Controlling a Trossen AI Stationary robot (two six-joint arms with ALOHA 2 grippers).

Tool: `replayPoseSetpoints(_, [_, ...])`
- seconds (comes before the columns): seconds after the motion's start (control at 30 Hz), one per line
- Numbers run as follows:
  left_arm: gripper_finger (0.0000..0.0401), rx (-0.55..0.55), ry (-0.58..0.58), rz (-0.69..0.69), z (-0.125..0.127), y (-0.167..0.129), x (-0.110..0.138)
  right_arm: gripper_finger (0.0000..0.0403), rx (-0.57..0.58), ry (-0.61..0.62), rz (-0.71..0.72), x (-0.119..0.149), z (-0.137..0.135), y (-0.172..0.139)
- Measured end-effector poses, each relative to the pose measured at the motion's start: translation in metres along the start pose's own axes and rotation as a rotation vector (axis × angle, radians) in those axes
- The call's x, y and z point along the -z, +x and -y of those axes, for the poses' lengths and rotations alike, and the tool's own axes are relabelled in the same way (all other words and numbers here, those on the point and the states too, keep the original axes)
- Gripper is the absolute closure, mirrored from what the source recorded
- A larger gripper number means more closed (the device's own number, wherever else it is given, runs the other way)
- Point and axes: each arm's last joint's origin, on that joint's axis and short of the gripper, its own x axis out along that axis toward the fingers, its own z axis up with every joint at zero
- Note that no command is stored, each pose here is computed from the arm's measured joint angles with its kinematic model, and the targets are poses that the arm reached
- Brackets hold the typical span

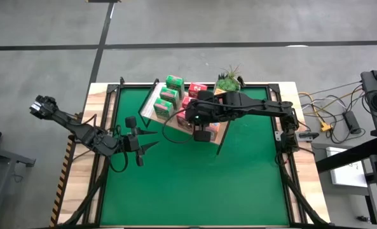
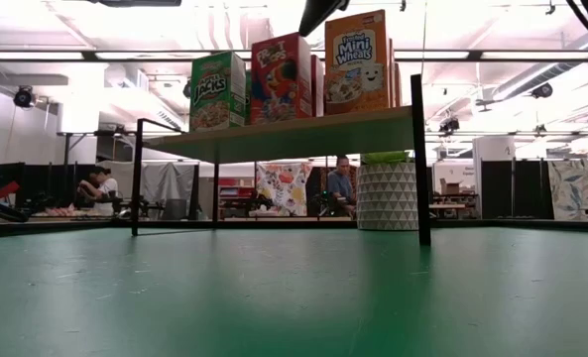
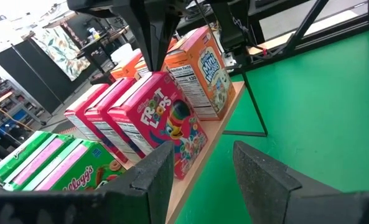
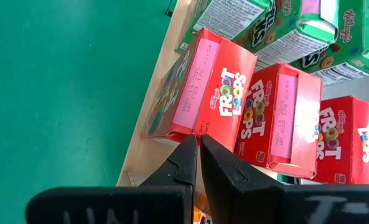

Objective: Stack cereal on shelf
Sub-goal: Put the red cereal box aligned with the other red cereal boxes on the shelf

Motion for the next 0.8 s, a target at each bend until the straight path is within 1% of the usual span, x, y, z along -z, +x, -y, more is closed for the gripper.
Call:
replayPoseSetpoints(0.17, [0.0253, 0.0, 0.0, 0.0, 0.0, 0.0, 0.0, 0.039, 0.002, -0.009, 0.026, -0.003, 0.0, 0.0])
replayPoseSetpoints(0.5, [0.0253, 0.0, 0.0, 0.0, 0.0, 0.0, 0.0, 0.039, 0.004, -0.03, 0.028, -0.003, 0.0, 0.0])
replayPoseSetpoints(0.63, [0.0253, 0.0, 0.0, 0.0, 0.0, 0.0, 0.0, 0.039, -0.002, -0.025, 0.077, -0.007, -0.003, -0.002])
replayPoseSetpoints(0.8, [0.0253, 0.0, 0.0, 0.0, 0.0, 0.0, 0.0, 0.039, -0.092, -0.06, 0.138, -0.013, -0.015, -0.004])
